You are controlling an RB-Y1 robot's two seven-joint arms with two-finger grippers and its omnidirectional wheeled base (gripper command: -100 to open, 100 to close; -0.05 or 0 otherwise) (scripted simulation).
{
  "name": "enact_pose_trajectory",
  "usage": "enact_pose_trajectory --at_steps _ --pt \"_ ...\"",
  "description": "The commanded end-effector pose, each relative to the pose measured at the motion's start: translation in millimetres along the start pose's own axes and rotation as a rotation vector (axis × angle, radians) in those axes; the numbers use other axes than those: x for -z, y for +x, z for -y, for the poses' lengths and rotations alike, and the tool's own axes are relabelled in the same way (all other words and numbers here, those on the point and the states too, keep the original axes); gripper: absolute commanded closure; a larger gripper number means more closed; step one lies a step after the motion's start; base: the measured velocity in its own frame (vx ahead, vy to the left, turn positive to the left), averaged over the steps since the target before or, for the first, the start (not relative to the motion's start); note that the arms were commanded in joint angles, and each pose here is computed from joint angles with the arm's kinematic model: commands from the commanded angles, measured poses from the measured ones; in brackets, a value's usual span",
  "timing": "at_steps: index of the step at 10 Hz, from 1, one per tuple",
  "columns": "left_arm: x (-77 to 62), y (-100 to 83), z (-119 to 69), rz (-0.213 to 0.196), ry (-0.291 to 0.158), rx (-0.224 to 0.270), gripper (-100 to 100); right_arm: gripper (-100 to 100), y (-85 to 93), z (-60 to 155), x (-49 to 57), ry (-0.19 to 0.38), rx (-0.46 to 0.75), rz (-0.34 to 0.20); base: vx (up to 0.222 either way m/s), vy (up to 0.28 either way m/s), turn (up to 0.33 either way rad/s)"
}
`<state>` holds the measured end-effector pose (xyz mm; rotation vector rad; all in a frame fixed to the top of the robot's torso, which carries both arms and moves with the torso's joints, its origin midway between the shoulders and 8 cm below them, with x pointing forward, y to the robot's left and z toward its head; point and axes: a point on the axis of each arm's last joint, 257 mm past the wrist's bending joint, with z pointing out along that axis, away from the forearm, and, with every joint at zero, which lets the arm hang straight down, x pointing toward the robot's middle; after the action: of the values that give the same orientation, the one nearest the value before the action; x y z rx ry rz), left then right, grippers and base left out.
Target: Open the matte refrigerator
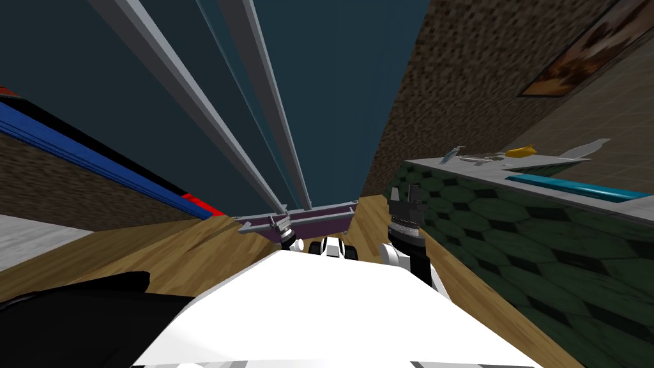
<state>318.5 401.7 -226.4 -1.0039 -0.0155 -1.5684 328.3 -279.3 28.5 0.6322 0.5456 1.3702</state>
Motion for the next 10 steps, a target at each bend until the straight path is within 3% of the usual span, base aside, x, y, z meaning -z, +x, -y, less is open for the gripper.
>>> enact_pose_trajectory --at_steps 1,2,6,7,8,10 --pt "-7.1 1.5 -7.3 0.002 -0.009 0.002 -100 0 0.0 0.0 0.0 0.0 0.0 0.0 -0.019 0.007 0.0" --pt "0.0 -0.2 -1.4 0.0 0.0 -0.001 100 0 0.0 0.0 0.0 0.0 0.0 0.0 0.022 0.0 -0.064" --pt "26.0 -7.7 15.6 0.003 0.007 -0.011 100 0 0.0 0.0 0.0 0.0 0.0 0.0 0.039 -0.004 -0.025" --pt "20.3 -9.6 15.0 0.004 0.007 -0.015 100 0 0.0 0.0 0.0 0.0 0.0 0.0 0.015 0.001 0.004" --pt "13.5 -1.1 3.1 -0.027 -0.029 0.029 100 0 0.0 0.0 0.0 0.0 0.0 0.0 -0.209 0.127 -0.085" --pt "10.0 3.8 -3.6 -0.042 -0.048 0.051 100 0 0.0 0.0 -0.1 0.0 0.0 0.0 -0.215 0.102 -0.095"
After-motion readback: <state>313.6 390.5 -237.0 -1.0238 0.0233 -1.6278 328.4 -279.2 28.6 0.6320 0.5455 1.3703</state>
